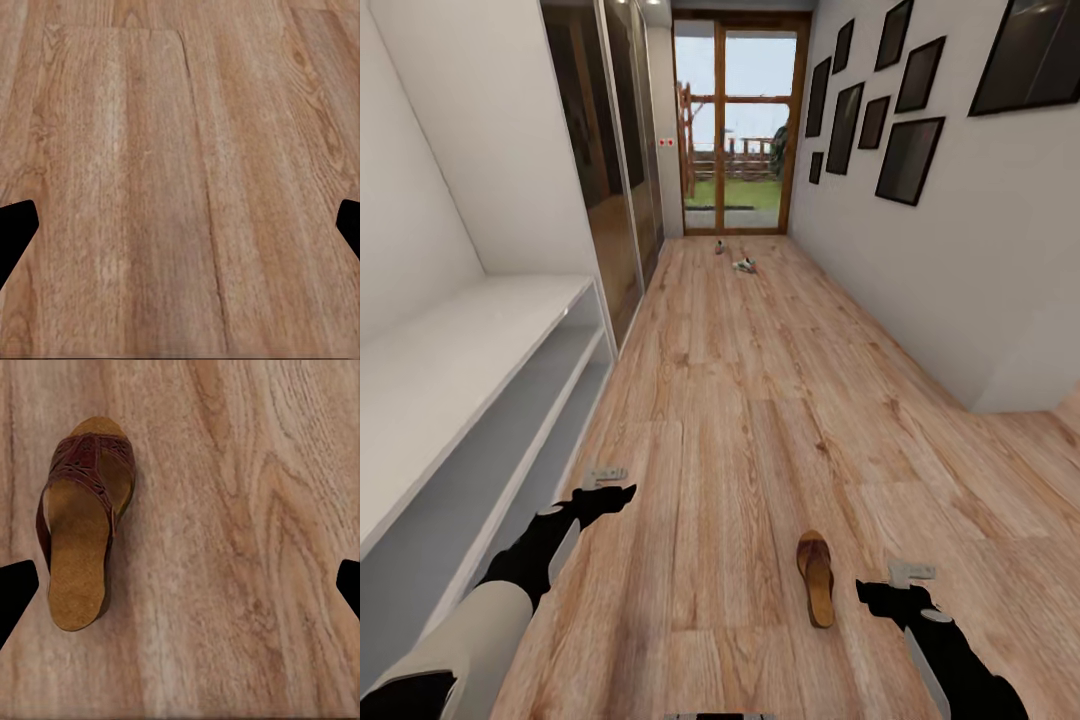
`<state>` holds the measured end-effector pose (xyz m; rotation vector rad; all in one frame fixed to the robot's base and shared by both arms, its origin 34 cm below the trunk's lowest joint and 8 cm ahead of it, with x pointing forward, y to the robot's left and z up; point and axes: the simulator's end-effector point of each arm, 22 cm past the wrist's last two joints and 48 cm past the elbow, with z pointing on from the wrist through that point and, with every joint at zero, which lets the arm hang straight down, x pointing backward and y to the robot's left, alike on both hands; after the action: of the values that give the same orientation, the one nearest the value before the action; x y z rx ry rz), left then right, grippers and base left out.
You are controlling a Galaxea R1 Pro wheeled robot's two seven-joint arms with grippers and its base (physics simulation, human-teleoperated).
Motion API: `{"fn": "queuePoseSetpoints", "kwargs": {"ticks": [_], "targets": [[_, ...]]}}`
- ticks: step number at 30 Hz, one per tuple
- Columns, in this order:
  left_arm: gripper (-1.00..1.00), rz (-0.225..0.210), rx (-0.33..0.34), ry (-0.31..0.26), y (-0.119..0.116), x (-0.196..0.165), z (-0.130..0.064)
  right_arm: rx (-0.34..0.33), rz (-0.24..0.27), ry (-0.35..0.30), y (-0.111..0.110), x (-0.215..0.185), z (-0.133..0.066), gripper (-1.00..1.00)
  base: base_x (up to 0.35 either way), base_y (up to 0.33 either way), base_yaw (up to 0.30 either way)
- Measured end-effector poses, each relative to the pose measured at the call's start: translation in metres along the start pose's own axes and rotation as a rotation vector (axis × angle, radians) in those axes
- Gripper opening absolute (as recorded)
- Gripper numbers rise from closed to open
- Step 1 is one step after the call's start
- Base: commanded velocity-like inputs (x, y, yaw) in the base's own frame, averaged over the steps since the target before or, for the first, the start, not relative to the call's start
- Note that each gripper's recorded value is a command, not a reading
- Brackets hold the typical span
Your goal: Pick up the two gym shoes and the two sandals from the corridor floor and place them onto the hallstand (shoe rack) in the corridor, making sure they are on the rack and not on the floor. Arrange them so the two gym shoes are next to each other and the two sandals are next to each other.
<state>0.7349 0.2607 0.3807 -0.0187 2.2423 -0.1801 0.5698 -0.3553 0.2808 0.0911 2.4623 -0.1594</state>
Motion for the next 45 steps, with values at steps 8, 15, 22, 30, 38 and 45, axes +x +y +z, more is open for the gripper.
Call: {"fn": "queuePoseSetpoints", "kwargs": {"ticks": [8,15,22,30,38,45], "targets": [[1.0,-0.004,-0.003,0.032,0.003,0.023,0.01,0.001,-0.005,0.017,0.001,0.031,0.012,1.0,0.0,0.0,0.0],[1.0,-0.008,-0.005,0.062,0.006,0.042,0.019,0.002,-0.009,0.047,0.001,0.047,0.019,1.0,0.0,0.0,0.0],[1.0,-0.011,-0.007,0.09,0.008,0.06,0.026,0.003,-0.013,0.076,0.001,0.062,0.024,1.0,0.0,0.0,0.0],[1.0,-0.012,-0.007,0.097,0.009,0.066,0.029,0.003,-0.014,0.097,0.001,0.073,0.026,1.0,0.0,0.0,0.0],[1.0,-0.015,-0.007,0.104,0.008,0.073,0.032,0.004,-0.015,0.133,0.001,0.091,0.028,1.0,0.001,0.0,0.0],[1.0,-0.018,-0.006,0.113,0.007,0.079,0.034,0.004,-0.016,0.148,0.002,0.099,0.029,1.0,0.128,0.033,0.0]]}}
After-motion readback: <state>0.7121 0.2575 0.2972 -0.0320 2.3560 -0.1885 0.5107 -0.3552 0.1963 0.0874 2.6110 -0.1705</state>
